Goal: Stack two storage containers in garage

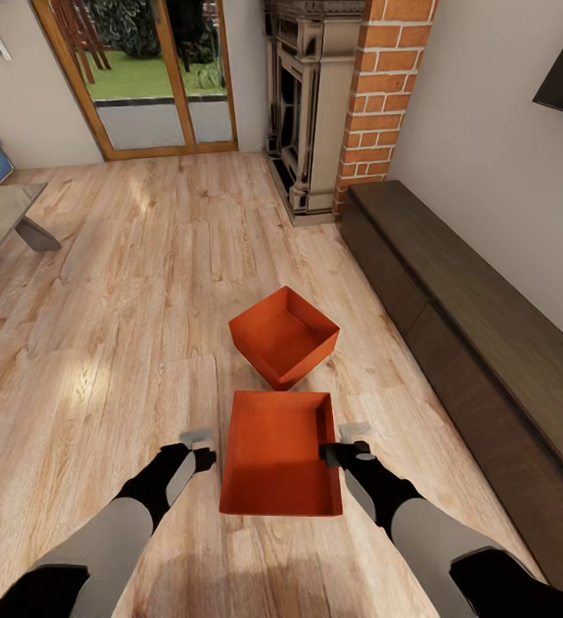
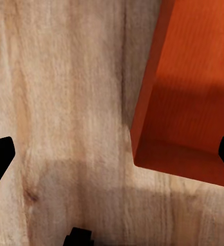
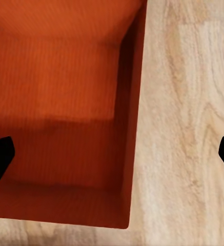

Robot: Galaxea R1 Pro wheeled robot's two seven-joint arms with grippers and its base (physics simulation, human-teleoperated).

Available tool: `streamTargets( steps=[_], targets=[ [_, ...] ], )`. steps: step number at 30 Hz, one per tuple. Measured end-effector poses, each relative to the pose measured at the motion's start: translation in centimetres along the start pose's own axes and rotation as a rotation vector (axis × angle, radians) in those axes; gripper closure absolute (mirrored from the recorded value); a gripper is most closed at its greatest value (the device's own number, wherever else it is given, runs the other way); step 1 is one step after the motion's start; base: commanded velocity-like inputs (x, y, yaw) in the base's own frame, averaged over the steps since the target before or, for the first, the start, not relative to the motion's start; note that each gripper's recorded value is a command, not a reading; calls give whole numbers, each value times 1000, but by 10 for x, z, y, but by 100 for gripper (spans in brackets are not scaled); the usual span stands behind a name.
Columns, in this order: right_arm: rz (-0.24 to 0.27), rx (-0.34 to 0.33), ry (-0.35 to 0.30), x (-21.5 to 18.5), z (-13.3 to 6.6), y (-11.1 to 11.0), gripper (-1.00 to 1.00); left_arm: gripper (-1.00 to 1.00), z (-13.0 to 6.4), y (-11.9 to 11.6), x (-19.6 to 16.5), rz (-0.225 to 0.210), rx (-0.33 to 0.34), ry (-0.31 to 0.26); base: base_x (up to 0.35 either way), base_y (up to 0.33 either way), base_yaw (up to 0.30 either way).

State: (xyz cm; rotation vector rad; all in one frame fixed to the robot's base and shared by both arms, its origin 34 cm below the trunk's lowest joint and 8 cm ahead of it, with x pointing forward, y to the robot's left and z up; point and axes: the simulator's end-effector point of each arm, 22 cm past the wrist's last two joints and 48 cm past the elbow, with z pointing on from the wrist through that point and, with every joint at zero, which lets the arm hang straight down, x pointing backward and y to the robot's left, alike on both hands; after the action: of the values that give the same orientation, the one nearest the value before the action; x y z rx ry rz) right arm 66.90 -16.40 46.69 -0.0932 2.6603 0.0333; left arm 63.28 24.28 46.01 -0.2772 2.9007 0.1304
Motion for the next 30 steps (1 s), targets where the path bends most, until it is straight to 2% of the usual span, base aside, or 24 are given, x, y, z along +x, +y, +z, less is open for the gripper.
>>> streamTargets(
  steps=[4, 7, 10, 12, 15, 18, 22, 30],
  targets=[
    [45, 16, -3, 10, 1, -8, -100, -100, 3, -2, -7, -15, -2, -51, 0, 0, 0],
    [55, 21, -1, 14, 2, -10, -100, -100, 3, -12, -4, -17, 9, -55, 0, 0, 0],
    [59, 23, 1, 17, 2, -12, -100, -100, 3, -23, 4, -2, 20, -47, 0, 0, 0],
    [60, 25, 4, 18, 2, -13, -100, -100, 2, -33, 9, 42, 26, -45, 0, 0, 0],
    [59, 29, 16, 24, 2, -16, -100, -100, 1, -47, 15, 152, 26, -57, 0, 0, 0],
    [57, 29, 26, 29, 2, -16, -100, -100, 1, -51, 15, 193, 26, -81, 0, 0, 0],
    [55, 24, 44, 39, 2, -14, -100, -100, 2, -53, 16, 212, 25, -104, 0, 0, 0],
    [38, 21, 88, 62, 0, -12, -100, -100, 5, -57, 34, 237, 27, -87, 0, 0, 0]
  ],
)
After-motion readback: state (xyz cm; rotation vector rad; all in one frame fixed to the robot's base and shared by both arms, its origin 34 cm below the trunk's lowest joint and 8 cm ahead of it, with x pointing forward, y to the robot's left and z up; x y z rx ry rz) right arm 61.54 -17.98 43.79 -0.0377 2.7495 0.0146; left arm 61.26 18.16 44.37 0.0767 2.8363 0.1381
